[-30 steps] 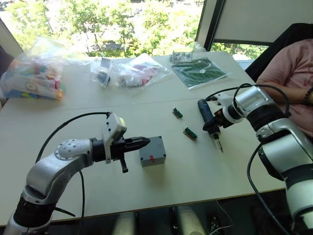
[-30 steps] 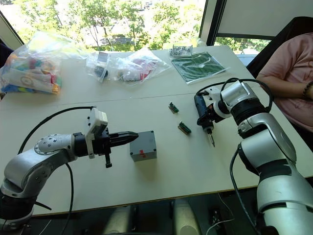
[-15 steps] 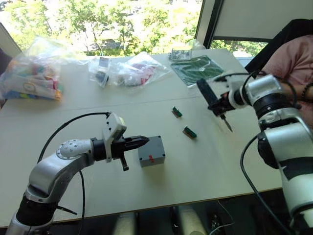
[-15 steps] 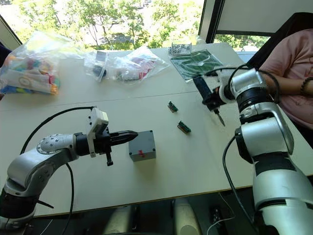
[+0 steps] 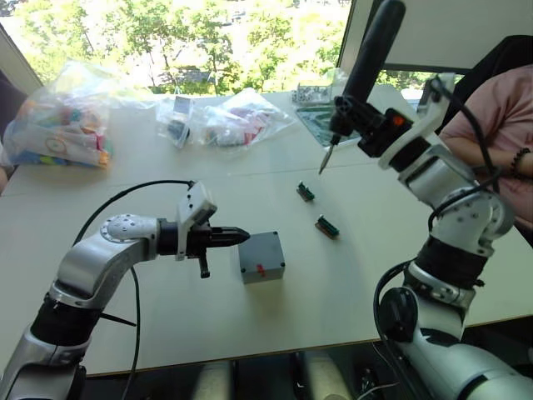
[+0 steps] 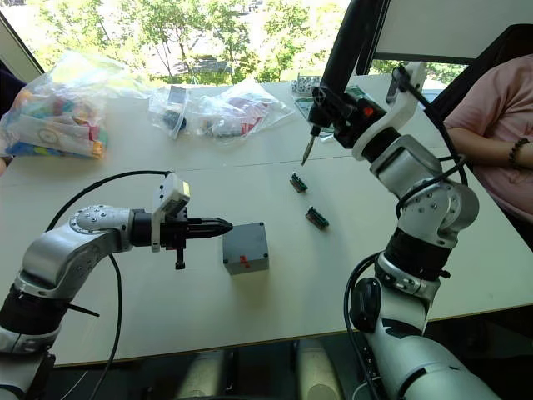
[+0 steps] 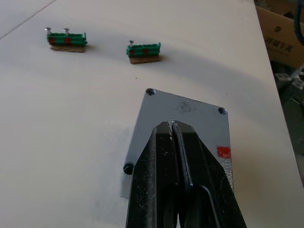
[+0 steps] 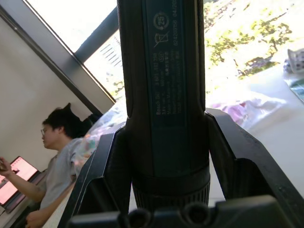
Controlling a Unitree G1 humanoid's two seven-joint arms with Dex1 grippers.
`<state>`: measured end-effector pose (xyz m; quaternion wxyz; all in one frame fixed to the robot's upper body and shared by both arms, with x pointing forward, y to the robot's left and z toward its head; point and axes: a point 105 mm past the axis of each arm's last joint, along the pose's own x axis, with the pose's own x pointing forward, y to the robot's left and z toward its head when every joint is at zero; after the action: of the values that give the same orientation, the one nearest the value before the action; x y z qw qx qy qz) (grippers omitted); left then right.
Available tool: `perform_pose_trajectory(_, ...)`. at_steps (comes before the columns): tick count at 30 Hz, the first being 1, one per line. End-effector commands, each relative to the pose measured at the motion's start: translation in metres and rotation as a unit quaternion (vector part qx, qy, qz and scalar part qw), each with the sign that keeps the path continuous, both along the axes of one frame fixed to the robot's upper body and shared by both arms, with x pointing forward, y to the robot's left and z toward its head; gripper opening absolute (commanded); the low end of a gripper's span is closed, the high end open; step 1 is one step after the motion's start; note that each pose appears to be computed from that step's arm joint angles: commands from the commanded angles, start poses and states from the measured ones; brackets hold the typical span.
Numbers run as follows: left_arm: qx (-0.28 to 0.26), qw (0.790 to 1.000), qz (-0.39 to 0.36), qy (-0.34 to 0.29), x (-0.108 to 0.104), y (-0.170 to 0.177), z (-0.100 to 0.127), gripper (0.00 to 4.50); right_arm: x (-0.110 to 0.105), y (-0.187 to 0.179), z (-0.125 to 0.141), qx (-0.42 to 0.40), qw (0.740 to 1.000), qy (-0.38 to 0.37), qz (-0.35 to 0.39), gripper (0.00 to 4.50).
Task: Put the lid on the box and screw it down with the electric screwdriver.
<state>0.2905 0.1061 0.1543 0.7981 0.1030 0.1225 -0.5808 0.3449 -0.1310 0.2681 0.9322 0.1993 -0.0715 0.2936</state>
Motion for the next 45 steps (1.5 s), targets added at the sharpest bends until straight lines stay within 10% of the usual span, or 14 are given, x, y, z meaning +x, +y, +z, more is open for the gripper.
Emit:
perform_pose_trajectory(1,0.004,1.000,-0.019,-0.024,0.002,-0.007,0.006,0.00,-0.030,0.030,0.017,-0.006,0.996,-0.074,0.042,1.88)
perform_pose_trajectory(17,0.055,0.998,-0.020,0.005,-0.006,0.000,-0.023,0.00,-0.040,0.076,-0.042,-0.083,0.991,-0.086,0.052,1.88)
perform_pose_trajectory(45,0.052,0.998,-0.024,0.002,-0.008,-0.002,-0.022,0.00,-0.032,0.087,-0.037,-0.050,0.992,-0.097,0.062,1.88)
